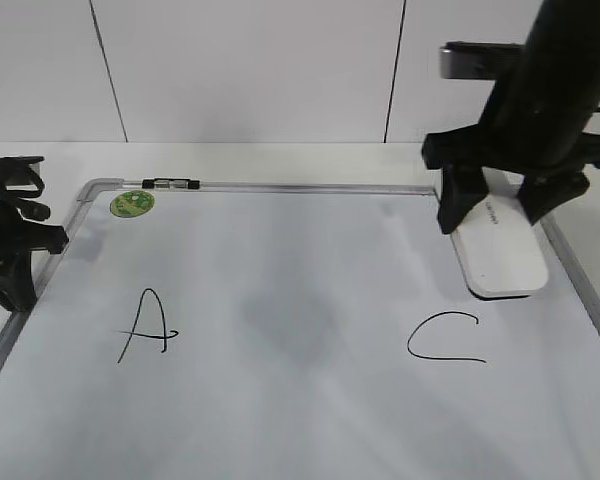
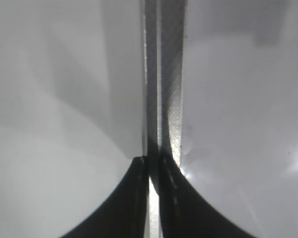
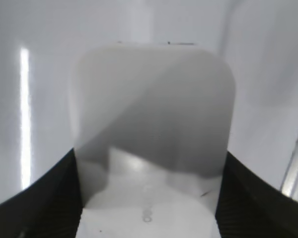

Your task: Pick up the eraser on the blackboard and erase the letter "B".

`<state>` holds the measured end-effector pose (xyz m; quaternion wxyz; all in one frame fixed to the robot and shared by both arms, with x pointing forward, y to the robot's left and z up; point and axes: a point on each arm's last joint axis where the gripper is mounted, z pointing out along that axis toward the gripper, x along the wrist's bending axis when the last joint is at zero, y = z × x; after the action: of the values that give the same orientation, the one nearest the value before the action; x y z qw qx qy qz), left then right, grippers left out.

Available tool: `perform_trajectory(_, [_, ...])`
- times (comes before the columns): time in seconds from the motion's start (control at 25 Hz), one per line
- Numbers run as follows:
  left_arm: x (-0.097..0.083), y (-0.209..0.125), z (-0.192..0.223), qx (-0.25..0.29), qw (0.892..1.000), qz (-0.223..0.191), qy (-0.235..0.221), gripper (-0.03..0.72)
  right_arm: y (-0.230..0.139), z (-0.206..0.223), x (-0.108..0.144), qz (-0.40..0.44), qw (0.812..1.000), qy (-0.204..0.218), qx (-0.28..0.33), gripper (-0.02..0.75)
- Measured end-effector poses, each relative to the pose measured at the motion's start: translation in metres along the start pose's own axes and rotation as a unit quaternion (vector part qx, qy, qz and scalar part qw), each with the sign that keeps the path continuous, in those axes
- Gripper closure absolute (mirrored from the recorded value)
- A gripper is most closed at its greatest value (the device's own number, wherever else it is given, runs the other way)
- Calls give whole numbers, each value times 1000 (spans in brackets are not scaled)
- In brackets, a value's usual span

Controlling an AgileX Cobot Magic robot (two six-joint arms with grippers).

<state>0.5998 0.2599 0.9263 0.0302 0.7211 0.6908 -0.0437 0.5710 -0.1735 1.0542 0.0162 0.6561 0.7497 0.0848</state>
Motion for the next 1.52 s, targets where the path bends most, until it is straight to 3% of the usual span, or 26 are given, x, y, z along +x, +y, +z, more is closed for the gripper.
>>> perform_trajectory(0.36, [0,0,0,0,1000,0,0,648,-18,7,-73,88,995,-26,30,217])
perform_trajectory(0.64, [0,0,0,0,1000,0,0,648,-19,12,-108,75,997,-24,17,217])
perform_trajectory(1.04, [0,0,0,0,1000,0,-1,648,-7,57,-117,64,996,15,55,217])
perform_trajectory(1.52, [0,0,0,1,1000,0,-1,647,-4,69,-121,54,997,1,57,217])
